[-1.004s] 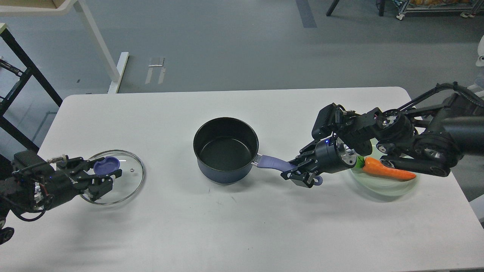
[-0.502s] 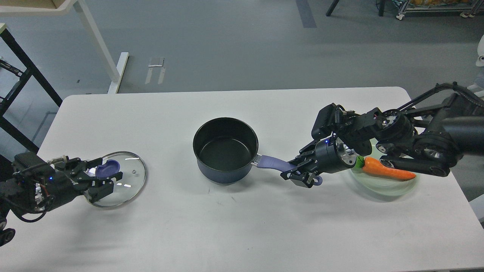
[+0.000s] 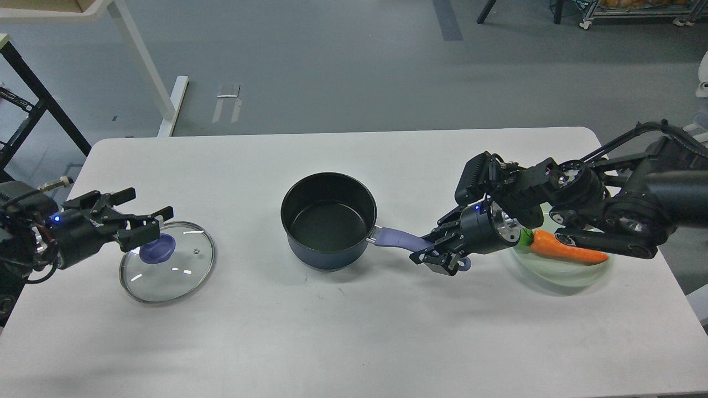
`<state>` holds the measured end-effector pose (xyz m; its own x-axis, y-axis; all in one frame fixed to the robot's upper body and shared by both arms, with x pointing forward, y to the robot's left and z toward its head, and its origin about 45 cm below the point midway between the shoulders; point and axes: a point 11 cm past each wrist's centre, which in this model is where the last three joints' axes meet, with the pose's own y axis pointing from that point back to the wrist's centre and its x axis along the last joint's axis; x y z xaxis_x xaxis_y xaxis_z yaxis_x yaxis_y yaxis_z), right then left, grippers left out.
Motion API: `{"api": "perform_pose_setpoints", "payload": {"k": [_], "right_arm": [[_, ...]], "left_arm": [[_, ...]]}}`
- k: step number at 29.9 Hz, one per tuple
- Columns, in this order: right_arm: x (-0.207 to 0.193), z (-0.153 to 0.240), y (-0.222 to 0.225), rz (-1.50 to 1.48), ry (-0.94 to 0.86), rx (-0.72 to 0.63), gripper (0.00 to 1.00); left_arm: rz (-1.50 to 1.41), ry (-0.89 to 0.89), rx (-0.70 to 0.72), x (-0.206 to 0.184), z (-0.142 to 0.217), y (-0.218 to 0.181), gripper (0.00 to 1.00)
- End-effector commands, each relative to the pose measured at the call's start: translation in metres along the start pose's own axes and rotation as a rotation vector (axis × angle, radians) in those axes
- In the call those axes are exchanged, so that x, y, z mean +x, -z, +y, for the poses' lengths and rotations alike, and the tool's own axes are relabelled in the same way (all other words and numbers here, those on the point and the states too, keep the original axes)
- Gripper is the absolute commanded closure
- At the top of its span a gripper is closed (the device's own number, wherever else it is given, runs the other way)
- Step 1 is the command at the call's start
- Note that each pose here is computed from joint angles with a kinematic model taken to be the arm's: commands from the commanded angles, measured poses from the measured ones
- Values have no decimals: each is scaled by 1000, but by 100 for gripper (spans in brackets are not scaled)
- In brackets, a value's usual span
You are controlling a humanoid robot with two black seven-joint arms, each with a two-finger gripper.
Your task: Open pot lid
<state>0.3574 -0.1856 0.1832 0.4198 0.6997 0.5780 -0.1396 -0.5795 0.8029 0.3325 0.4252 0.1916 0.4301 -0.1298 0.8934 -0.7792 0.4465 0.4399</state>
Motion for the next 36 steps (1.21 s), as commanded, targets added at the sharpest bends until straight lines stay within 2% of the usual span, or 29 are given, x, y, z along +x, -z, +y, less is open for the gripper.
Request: {"api": "perform_pose_setpoints", "payload": {"k": [1, 3, 4, 5, 9, 12, 15, 19, 23, 29, 33, 36], "right_arm": [[2, 1, 1, 4, -2, 2, 27], [5, 1, 1, 3, -7, 1, 12], [5, 3, 0, -2, -12, -2, 6], [7, 5, -1, -13, -20, -3, 5], [24, 25, -5, -50, -76, -23, 3], [39, 49, -9, -84, -147, -41, 3], [58, 79, -18, -190, -289, -64, 3], [82, 130, -38, -420, -578, -80, 3], [69, 164, -62, -739, -844, -59, 3], [33, 157, -79, -1254, -1181, 100, 1], [3, 141, -82, -1528, -1314, 195, 1], [-10, 109, -77, -1696, -1359, 284, 1]], "left_arm": [[-12, -17, -10, 16, -6, -1, 1], [-18, -29, -15, 24, -9, -2, 1], [-22, -35, -17, 27, -11, -2, 1], [-25, -42, -17, 31, -11, -2, 1], [-25, -64, -16, 51, -15, -1, 1], [92, -66, -8, 75, -19, 1, 1], [428, -144, -16, 103, -20, 4, 1], [937, -298, -86, 128, -18, 8, 1], [1203, -431, -119, 138, -17, 15, 1], [1403, -479, -146, 129, -26, 13, 1], [1567, -459, -116, 86, -39, 6, 1], [1662, -426, -137, 62, -51, -4, 1]]}}
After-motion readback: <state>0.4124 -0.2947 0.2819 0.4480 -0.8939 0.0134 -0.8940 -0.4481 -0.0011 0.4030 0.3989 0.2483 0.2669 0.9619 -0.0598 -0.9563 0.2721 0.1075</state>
